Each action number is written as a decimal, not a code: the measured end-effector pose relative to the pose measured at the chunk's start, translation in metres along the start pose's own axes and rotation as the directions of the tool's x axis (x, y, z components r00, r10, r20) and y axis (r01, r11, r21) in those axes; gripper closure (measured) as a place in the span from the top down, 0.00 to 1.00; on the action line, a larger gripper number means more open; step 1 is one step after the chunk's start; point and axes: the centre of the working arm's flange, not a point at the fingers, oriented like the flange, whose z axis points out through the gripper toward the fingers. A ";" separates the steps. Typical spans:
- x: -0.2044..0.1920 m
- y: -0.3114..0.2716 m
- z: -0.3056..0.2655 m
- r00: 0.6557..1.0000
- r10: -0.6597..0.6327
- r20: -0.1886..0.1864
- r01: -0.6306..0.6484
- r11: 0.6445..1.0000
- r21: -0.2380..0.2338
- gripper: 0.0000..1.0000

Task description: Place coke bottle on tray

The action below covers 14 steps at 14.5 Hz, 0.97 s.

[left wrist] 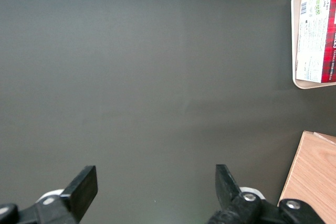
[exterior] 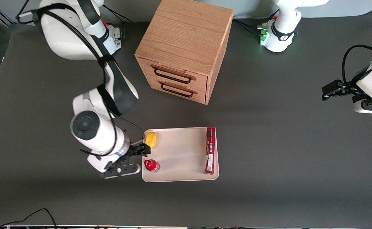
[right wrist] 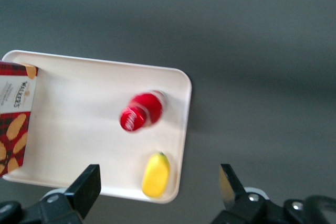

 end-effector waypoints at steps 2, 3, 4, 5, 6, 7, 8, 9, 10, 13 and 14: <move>-0.012 0.040 -0.049 0.999 0.025 0.030 -0.025 1.000 -0.010 1.00; -0.021 0.063 -0.070 0.999 0.022 0.047 -0.021 1.000 -0.014 1.00; -0.031 0.085 -0.089 0.998 0.016 0.062 -0.015 1.000 -0.017 1.00; -0.042 0.106 -0.105 0.997 0.014 0.076 -0.013 1.000 -0.020 1.00; -0.055 0.125 -0.120 0.996 0.018 0.087 -0.016 1.000 -0.022 1.00; -0.068 0.140 -0.134 0.996 0.015 0.092 -0.013 1.000 -0.023 1.00; -0.082 0.153 -0.145 0.995 0.004 0.097 -0.002 1.000 -0.024 1.00; -0.096 0.164 -0.155 0.995 -0.002 0.101 0.005 1.000 -0.024 1.00; -0.111 0.174 -0.165 0.995 0.002 0.102 0.001 1.000 -0.026 1.00; -0.158 0.193 -0.190 0.995 0.024 0.095 -0.021 0.999 -0.033 1.00; -0.171 0.196 -0.194 0.996 0.029 0.088 -0.026 0.999 -0.035 1.00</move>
